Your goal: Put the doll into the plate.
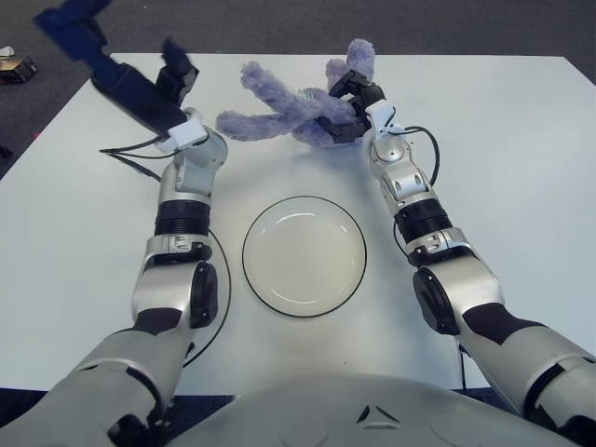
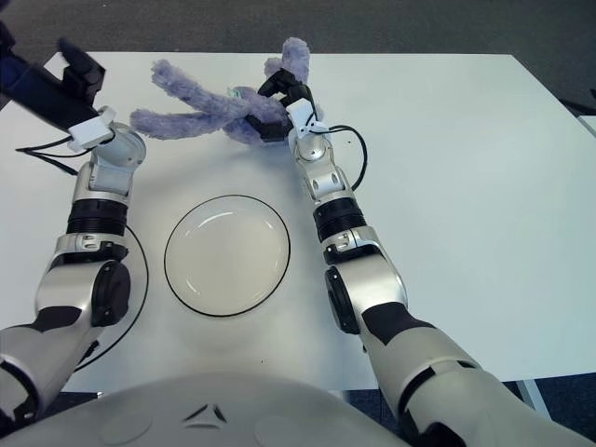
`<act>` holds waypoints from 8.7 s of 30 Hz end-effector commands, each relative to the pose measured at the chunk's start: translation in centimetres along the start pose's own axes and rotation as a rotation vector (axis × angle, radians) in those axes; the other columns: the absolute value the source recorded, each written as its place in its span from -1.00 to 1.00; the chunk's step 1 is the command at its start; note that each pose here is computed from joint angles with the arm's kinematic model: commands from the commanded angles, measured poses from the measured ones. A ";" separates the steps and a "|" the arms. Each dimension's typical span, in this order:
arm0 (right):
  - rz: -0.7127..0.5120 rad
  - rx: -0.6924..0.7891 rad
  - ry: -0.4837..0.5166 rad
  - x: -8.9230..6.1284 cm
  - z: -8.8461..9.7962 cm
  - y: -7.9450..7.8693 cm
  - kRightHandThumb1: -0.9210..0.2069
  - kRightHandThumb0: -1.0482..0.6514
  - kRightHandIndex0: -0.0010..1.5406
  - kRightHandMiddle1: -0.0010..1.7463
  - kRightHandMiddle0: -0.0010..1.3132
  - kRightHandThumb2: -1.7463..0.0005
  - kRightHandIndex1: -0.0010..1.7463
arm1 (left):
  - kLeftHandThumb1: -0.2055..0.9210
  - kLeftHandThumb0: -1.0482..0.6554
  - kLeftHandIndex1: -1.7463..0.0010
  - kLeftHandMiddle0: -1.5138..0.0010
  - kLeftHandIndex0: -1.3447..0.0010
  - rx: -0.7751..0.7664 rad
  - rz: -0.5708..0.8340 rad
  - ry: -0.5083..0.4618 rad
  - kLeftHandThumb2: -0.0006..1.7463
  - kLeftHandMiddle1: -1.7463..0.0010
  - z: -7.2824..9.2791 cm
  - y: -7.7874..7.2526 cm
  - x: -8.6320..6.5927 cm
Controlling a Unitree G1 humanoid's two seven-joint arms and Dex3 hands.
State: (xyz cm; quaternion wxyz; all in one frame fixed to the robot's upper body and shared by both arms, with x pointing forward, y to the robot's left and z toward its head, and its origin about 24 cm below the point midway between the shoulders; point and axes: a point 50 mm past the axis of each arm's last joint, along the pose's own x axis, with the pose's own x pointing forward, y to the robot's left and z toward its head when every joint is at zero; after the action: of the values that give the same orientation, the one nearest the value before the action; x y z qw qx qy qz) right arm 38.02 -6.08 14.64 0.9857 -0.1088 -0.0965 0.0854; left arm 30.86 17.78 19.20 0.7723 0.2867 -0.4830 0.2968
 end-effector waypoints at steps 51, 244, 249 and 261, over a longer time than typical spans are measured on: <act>-0.058 -0.256 0.018 0.9 -1.2 0.9 -0.05 0.76 -0.28 1.00 0.02 -0.40 1.00 | 1.00 -0.89 0.65 0.38 0.51 0.213 -0.690 -0.517 -0.48 0.99 5.4 1.2 -1.4; -0.297 -0.809 -0.398 -1.6 3.3 1.7 -0.38 0.70 -0.46 1.00 -0.24 -0.12 1.00 | 1.00 -0.72 0.50 0.20 0.55 0.819 -1.170 0.140 -0.67 0.80 -0.6 -13.3 -4.8; -0.290 -0.804 -0.393 -1.7 3.3 1.8 -0.37 0.70 -0.45 1.00 -0.23 -0.14 1.00 | 1.00 -0.40 0.32 0.22 0.37 0.752 -1.154 0.135 -0.71 0.26 -0.6 -13.4 -4.8; -0.222 -0.738 -0.311 -2.0 3.4 1.5 -0.36 0.70 -0.45 1.00 -0.28 -0.14 1.00 | 0.49 0.19 -0.32 0.27 0.12 0.658 -1.097 0.143 -0.23 -0.81 -0.7 -13.3 -3.7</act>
State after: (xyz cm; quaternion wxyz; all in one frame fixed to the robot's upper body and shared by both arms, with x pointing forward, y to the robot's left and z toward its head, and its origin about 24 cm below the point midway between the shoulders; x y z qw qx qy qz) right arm 35.25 -4.22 16.55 0.8497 -0.4440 -0.2801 -0.0500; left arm 39.28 8.82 12.07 0.7108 0.6988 -0.0796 -0.0058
